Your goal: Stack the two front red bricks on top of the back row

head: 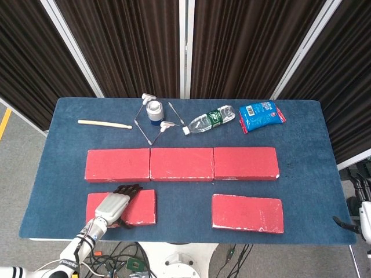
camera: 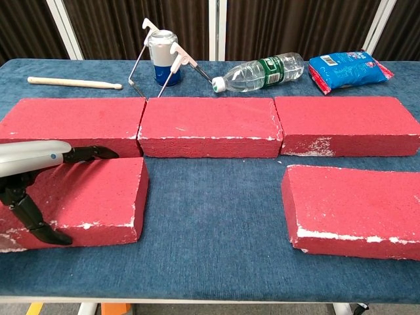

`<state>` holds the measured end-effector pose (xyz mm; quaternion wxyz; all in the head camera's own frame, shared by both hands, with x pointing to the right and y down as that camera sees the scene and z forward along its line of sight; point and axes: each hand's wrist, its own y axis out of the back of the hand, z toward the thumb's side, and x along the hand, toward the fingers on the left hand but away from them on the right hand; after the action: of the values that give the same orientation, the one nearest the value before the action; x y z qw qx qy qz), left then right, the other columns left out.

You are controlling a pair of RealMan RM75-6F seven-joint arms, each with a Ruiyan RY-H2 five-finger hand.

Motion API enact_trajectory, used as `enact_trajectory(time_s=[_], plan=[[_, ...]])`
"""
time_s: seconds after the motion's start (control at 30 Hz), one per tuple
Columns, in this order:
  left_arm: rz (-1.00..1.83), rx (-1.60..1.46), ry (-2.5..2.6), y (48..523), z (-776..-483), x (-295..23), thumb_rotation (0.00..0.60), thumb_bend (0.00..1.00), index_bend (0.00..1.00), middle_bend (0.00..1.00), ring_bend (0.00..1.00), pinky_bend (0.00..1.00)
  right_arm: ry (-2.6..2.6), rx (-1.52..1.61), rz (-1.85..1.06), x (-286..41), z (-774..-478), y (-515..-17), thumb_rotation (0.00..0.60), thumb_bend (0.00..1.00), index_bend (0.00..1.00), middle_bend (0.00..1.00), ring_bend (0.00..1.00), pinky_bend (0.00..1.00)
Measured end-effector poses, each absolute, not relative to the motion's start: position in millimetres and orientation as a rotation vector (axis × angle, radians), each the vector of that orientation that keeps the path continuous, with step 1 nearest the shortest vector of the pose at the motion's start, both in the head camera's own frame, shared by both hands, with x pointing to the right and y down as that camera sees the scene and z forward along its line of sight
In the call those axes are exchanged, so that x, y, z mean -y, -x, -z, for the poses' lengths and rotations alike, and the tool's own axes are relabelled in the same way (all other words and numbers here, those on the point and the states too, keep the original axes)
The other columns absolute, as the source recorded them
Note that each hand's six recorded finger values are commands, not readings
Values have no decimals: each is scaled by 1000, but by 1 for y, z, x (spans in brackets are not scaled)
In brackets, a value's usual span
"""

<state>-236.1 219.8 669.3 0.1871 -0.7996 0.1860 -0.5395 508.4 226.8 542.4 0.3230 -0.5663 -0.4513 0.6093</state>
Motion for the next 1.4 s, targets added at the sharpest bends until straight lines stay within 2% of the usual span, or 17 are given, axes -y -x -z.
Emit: enact_trajectory(time_s=[0.3,0.6,1.0,1.2,1.4], plan=[[1518,-515,2260,236,-670,-221,600,0,7,114,157,0,1487,1186,-1601,-227,-543,-509,600,0,0,0,0,0],[1516,-513,2271,234,-668,-221,600,12,18,149,229,0,1485,1190,-1601,-226,-542,-509,600,0,0,0,0,0],[1411,-546,2273,225,-642,-219,600,19,26,155,238,0,1480,1191,-1595,-225,-540,-509,600,1,0,0,0,0],[1377,-581,2228,230,-621,-200,600,18,40,155,238,0,1465,1198,-1585,-223,-535,-509,600,1,0,0,0,0],[1331,-620,2176,224,-606,-161,600,19,41,155,238,0,1453,1207,-1586,-222,-532,-512,600,1,0,0,0,0]])
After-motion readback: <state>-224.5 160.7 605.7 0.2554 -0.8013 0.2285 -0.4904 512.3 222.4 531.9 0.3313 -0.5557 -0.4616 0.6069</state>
